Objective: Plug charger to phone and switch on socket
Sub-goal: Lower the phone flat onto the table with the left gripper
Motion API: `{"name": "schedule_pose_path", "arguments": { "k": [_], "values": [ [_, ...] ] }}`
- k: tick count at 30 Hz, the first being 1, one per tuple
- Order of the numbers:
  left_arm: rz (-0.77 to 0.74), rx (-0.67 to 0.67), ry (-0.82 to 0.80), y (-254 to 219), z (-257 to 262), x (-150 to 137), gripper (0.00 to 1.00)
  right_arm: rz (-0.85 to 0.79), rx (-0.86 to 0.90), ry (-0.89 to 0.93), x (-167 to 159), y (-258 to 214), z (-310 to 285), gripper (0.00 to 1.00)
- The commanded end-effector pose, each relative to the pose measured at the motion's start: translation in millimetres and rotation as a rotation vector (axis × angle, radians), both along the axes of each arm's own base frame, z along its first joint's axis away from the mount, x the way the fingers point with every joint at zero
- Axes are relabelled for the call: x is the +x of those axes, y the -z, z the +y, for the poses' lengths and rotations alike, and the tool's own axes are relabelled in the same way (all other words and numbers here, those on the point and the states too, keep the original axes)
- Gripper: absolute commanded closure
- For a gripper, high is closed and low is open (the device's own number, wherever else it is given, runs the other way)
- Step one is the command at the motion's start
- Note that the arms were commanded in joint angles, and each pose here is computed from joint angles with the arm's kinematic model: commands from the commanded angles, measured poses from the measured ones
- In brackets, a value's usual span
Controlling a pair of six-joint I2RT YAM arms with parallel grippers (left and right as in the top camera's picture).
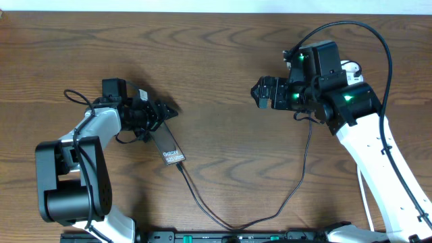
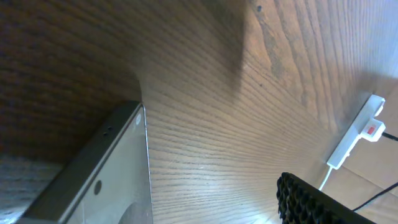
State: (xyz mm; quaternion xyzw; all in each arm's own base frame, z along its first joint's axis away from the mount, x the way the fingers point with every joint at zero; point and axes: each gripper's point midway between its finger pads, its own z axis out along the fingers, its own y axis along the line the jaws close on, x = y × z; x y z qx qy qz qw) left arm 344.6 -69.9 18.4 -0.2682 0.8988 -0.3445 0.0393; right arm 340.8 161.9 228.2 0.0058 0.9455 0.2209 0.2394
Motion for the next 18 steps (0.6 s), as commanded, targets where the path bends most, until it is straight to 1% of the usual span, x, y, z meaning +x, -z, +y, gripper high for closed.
{"name": "schedule_pose_path", "arguments": {
  "k": [1, 6, 9, 18],
  "values": [
    [0.211, 0.249, -0.036, 62.0, 37.6, -45.1, 0.17, -0.034, 0.003, -0.007, 1.2, -11.6, -0.9, 0.01],
    [0.262, 0.320, -0.039, 67.0, 48.6, -56.5, 0.10, -0.034, 0.003, -0.007, 1.2, -11.6, -0.9, 0.01],
    [0.274, 0.339, -0.038, 68.1, 51.5, -59.5, 0.07, -0.034, 0.003, -0.007, 1.3, -11.7, -0.9, 0.01],
    [0.281, 0.344, -0.038, 68.4, 52.3, -61.1, 0.04, -0.034, 0.003, -0.007, 1.2, -11.5, -0.9, 0.01]
  ]
}}
